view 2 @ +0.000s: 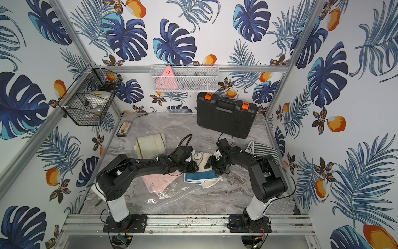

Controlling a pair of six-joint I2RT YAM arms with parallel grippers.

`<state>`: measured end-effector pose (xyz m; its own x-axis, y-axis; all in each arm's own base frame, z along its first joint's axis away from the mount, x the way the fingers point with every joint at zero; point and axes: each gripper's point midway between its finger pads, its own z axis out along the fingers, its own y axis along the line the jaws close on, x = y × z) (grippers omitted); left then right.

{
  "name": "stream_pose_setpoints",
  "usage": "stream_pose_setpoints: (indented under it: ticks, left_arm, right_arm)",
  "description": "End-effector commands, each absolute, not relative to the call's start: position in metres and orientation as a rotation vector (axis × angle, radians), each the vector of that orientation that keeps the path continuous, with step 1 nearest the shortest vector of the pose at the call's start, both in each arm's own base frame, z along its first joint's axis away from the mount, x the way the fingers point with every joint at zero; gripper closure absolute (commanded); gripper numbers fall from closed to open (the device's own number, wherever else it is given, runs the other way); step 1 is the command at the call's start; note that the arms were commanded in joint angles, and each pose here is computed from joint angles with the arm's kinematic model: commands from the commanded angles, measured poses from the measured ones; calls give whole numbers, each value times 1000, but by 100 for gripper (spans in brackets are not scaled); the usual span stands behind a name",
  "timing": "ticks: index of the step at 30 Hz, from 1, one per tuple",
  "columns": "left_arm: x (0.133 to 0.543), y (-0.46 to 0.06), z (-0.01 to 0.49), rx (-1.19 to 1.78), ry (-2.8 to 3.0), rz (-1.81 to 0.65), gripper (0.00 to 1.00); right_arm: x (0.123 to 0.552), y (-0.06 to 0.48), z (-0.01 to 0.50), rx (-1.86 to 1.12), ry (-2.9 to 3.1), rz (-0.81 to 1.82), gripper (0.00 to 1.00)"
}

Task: Place the folded towel into the vacuum bag
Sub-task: Pick up the towel from the vacuum bag.

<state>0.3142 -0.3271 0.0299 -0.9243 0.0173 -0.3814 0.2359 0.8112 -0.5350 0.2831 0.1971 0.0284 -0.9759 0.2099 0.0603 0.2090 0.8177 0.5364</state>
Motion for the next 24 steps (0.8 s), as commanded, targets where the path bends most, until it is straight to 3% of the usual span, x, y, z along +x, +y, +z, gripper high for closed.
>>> stream_pose_setpoints:
  ticks: [1, 5, 9, 16, 20, 24]
  left_arm:
    - [303, -325, 8, 166, 2695, -866, 66]
    - [296, -333, 10, 187, 2679, -915, 66]
    - [294, -332, 8, 190, 2675, -924, 66]
    - [291, -311, 38, 150, 2655, -943, 67]
    - [288, -277, 49, 175, 2685, -777, 67]
    - [286, -261, 28, 165, 2713, -713, 69]
  right_arm:
    - [302, 221, 45, 305, 2869, 1025, 49]
    - [298, 248, 73, 152, 2869, 936, 78]
    - [279, 266, 58, 86, 2947, 693, 83]
    - [266, 221, -9, 196, 3090, 351, 93]
    - [270, 196, 0, 82, 3060, 144, 94]
    - [279, 188, 26, -148, 2989, -12, 94]
